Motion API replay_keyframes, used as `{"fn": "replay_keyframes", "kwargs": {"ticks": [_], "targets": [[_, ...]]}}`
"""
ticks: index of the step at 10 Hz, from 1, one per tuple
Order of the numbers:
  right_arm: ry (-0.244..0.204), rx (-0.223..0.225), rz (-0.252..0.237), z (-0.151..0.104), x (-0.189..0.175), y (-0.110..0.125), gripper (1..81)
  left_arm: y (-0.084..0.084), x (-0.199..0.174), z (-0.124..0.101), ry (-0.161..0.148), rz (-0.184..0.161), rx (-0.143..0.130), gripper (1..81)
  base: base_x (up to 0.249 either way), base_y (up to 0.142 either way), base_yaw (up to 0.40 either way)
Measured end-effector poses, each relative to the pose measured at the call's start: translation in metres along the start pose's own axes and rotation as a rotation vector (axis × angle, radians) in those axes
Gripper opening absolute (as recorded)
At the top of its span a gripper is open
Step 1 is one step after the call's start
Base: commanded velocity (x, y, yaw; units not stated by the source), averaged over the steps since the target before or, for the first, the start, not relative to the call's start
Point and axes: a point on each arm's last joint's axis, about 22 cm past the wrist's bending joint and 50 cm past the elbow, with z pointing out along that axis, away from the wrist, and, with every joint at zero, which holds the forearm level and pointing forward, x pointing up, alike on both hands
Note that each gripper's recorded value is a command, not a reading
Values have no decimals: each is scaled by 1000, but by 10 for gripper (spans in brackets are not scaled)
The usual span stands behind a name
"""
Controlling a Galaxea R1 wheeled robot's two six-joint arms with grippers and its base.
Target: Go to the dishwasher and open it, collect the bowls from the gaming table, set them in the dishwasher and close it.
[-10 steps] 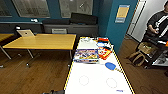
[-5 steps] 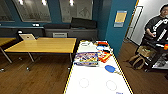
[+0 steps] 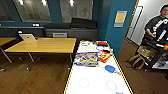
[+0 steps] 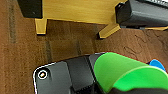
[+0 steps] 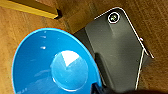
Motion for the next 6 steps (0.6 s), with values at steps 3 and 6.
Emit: {"fn": "replay_keyframes", "kwargs": {"ticks": [3, 6], "targets": [[4, 5, -12, 6, 2, -6, 10, -1, -17, 30, 9, 33, 22, 10, -101, 0, 0], [-17, -34, -23, 12, -19, 12, 10, 14, -73, 45, -48, 23, 7, 10, -131, 0, 0]]}}
